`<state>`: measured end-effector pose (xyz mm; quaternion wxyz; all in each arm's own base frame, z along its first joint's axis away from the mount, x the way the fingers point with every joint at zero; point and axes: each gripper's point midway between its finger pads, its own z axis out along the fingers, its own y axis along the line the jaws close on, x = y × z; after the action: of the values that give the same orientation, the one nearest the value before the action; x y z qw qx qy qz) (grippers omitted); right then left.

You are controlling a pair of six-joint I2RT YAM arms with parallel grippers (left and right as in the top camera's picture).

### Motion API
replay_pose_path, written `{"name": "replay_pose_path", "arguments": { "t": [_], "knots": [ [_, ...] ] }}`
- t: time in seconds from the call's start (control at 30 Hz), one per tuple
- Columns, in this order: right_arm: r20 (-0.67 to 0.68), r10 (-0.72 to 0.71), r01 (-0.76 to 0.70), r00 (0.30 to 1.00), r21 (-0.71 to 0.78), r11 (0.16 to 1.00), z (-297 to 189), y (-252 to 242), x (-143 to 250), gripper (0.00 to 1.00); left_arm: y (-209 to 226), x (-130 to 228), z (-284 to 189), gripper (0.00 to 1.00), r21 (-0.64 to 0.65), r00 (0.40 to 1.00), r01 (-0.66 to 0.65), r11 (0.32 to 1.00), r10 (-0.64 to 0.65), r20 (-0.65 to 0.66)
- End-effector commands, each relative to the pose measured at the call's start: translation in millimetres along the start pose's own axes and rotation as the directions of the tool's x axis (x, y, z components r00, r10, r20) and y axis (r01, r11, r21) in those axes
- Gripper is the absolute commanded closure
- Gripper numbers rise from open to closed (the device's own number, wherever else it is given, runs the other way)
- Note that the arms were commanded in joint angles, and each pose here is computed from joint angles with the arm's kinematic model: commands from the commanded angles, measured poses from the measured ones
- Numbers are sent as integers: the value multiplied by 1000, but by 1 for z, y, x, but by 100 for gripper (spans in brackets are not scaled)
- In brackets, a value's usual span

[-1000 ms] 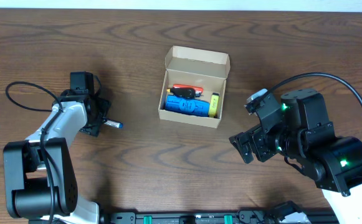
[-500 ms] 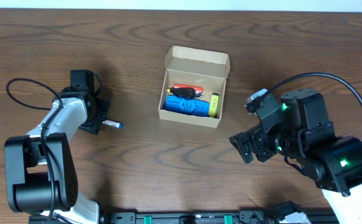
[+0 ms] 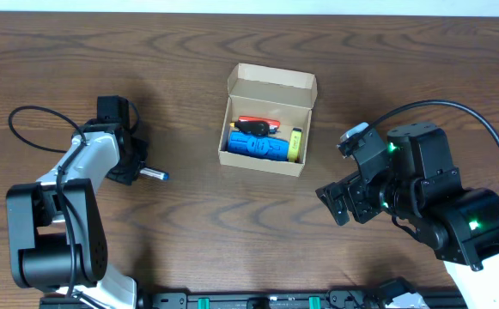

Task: Pack container
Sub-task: 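Grasp the blue-capped marker with left gripper and lift toward box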

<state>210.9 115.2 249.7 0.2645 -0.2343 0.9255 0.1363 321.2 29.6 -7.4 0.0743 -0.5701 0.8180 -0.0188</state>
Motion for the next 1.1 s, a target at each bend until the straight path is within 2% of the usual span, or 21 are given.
{"name": "replay_pose_path", "arguments": {
  "t": [0.0,0.07,0.2,0.3,0.4,0.5,0.63,0.77,0.83,0.9,1.0,1.07],
  "knots": [
    [4,16,-16,1000,6,1000,-1,-2,-1,1,41,28,33,86,-147,995,-6,989,-9,-103],
    [4,15,-15,1000,6,1000,-1,-2,-1,1,41,28,32,95,-153,994,-12,988,-4,-107],
    [4,15,-15,1000,6,1000,-1,-2,-1,1,37,25,16,94,-185,992,-38,982,15,-126],
    [4,15,-15,1000,6,1000,-1,-2,-1,1,17,19,-6,94,-152,984,-126,980,104,-145],
    [4,15,-15,1000,6,1000,-1,-2,-1,1,-16,13,-33,94,-61,961,-252,966,242,-133],
    [4,15,-15,1000,6,1000,-1,-2,-1,1,-55,11,-68,94,52,911,-406,912,409,-58],
    [4,15,-15,1000,6,1000,-1,-2,-1,1,-105,19,-114,94,174,782,-623,763,615,104],
    [4,16,-16,1000,6,1000,-1,-2,-1,1,-150,43,-157,94,236,586,-810,537,755,295],
    [4,15,-15,1000,6,1000,-1,-2,-1,1,-168,61,-174,95,226,448,-894,388,806,388],
    [4,16,-16,1000,6,1000,-1,-2,-1,1,-182,85,-188,94,199,278,-958,207,841,464],
    [4,16,-16,1000,6,1000,-1,-2,-1,1,-197,136,-204,94,131,-43,-981,-142,822,568],
    [4,15,-15,1000,6,1000,-1,-2,-1,1,-201,164,-211,94,60,-208,-950,-306,765,610]
  ]
}}
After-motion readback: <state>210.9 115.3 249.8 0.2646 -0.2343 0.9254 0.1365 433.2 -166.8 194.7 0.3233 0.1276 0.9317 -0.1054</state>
